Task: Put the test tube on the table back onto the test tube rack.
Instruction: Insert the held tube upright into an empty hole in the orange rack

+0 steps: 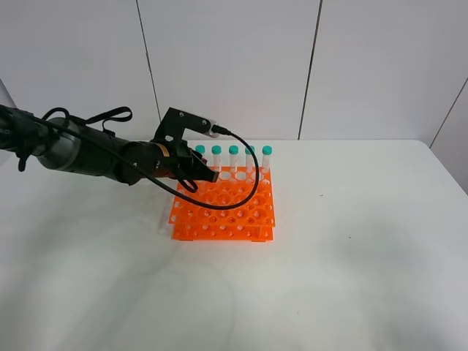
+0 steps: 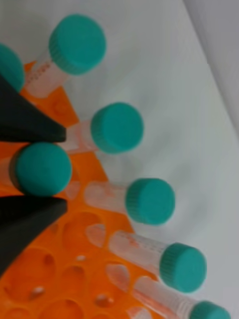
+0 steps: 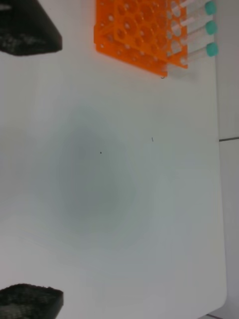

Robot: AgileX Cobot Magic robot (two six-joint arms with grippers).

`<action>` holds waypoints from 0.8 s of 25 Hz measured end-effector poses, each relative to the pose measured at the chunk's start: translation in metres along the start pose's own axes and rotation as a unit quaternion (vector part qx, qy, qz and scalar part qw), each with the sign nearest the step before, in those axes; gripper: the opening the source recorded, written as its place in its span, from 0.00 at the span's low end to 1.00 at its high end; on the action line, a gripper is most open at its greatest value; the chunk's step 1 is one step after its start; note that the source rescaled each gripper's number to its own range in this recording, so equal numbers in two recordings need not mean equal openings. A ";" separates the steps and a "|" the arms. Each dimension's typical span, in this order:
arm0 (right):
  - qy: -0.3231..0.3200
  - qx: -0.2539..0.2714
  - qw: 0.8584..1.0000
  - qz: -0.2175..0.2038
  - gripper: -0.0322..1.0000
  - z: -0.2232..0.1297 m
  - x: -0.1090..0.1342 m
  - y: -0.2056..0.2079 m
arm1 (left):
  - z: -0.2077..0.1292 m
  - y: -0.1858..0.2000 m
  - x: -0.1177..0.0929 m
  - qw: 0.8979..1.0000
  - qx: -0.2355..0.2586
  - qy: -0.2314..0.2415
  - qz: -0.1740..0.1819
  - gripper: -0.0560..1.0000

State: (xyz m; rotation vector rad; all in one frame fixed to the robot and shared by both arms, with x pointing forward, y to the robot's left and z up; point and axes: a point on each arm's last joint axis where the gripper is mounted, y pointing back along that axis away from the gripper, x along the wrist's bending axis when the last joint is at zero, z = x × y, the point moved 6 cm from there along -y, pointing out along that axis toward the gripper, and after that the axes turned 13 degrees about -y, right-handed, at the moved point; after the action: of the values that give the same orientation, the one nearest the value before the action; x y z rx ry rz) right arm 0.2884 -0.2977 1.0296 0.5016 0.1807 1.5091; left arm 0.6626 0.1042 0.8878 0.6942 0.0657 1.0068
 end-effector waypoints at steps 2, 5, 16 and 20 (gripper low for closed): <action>0.000 0.000 1.000 0.000 1.00 0.000 0.000 0.000 | 0.000 -0.001 0.000 1.000 0.000 0.001 0.000 0.05; 0.000 0.000 1.000 0.000 1.00 0.000 0.000 0.000 | 0.000 -0.002 0.000 1.000 -0.001 0.001 0.001 0.05; 0.000 0.000 1.000 0.000 1.00 0.000 0.000 0.000 | 0.000 -0.002 0.000 1.000 0.002 0.001 -0.001 0.12; 0.000 0.000 1.000 0.000 1.00 0.000 0.000 0.000 | -0.005 -0.003 -0.002 1.000 0.015 0.001 -0.005 0.38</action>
State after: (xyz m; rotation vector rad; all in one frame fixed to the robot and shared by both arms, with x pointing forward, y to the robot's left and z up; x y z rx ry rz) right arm 0.2884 -0.2977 1.0296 0.5016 0.1807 1.5091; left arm 0.6618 0.1044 0.8816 0.7189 0.0857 0.9981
